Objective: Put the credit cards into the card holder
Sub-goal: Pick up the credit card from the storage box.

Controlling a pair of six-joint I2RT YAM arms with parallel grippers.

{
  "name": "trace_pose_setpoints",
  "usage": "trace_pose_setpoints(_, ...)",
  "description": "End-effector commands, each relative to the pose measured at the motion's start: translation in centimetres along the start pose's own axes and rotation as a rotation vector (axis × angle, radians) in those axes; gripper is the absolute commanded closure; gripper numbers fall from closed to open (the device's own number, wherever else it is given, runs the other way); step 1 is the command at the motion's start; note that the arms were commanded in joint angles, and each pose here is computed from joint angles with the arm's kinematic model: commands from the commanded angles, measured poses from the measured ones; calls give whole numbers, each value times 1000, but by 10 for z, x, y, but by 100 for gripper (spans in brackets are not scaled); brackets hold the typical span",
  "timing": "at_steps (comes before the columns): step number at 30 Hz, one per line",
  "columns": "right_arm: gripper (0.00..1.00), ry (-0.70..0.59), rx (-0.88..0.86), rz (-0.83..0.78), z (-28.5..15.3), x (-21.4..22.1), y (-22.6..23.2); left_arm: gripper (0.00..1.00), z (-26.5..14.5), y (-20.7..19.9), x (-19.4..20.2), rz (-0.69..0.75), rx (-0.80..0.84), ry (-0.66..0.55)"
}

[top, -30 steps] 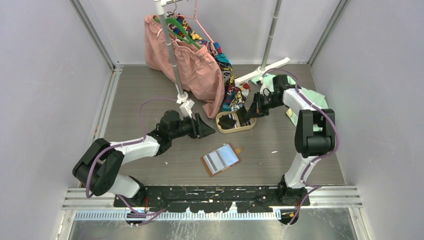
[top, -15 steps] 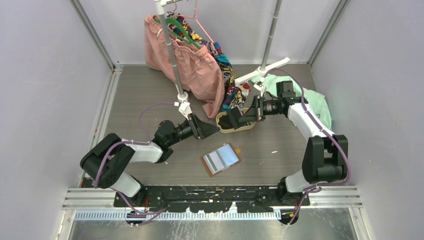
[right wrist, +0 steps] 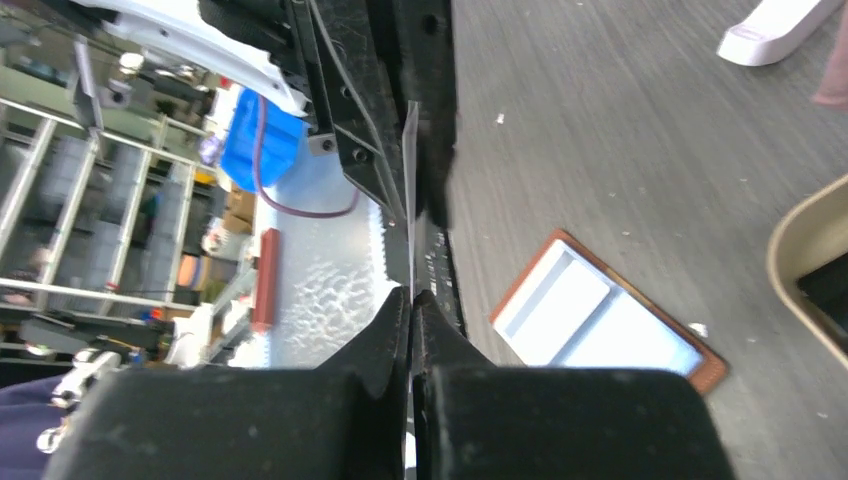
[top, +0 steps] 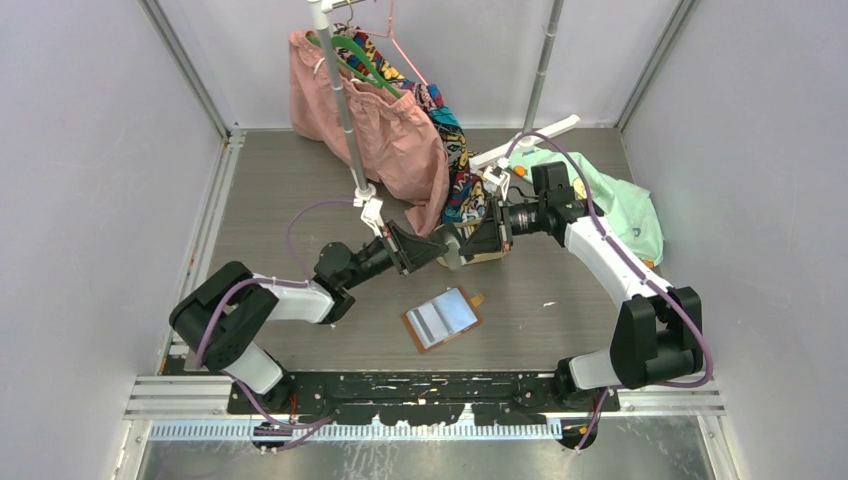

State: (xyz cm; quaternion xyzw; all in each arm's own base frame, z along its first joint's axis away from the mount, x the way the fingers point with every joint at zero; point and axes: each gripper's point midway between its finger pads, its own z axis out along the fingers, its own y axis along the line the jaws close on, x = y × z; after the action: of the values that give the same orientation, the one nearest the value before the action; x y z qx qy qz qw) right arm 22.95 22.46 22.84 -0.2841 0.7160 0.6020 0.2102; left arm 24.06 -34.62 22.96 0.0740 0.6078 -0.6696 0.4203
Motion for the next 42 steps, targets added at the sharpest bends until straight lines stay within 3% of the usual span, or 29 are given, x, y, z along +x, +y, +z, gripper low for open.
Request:
trace_pose_setpoints(1, 97, 7, -30, -89, 0, -1, 12, 100, 8, -32, -19, 73, 119, -47)
trace_pose_setpoints(4, 77, 22, 9, -139, -3, 0, 11, 100, 4, -32, -10, 112, 119, 6)
trace_pose_setpoints(9, 46, 94, 36, -325, -13, 14, 17, 100, -10, -30, 20, 218, 117, 203)
trace_pose_setpoints(12, 34, 110, -12, -420, -13, 28, 22, 100, -20, -28, 36, 266, 113, 319)
trace_pose_setpoints(14, 32, 138, -26, -461, -11, 37, 24, 100, -25, -31, 43, 277, 127, 375)
trace_pose_setpoints(22, 48, 185, -58, -466, 2, 45, 26, 100, -22, -43, 58, 283, 185, 462)
trace_pose_setpoints(27, 63, 186, -64, -474, 2, 45, 29, 100, -22, -39, 61, 292, 170, 481)
trace_pose_setpoints(33, 98, 208, -84, -449, 8, 50, 31, 99, -22, -35, 61, 301, 144, 486)
trace_pose_setpoints(35, 99, 212, -87, -424, 9, 52, 30, 88, -23, -30, 59, 305, 104, 466)
trace_pose_setpoints(39, 99, 202, 16, -302, 13, 51, 7, 55, -40, -13, 47, 342, -47, 376)
trace_pose_setpoints(42, 99, 144, 143, -124, 20, 53, -26, 47, -62, 4, 45, 344, -179, 355)
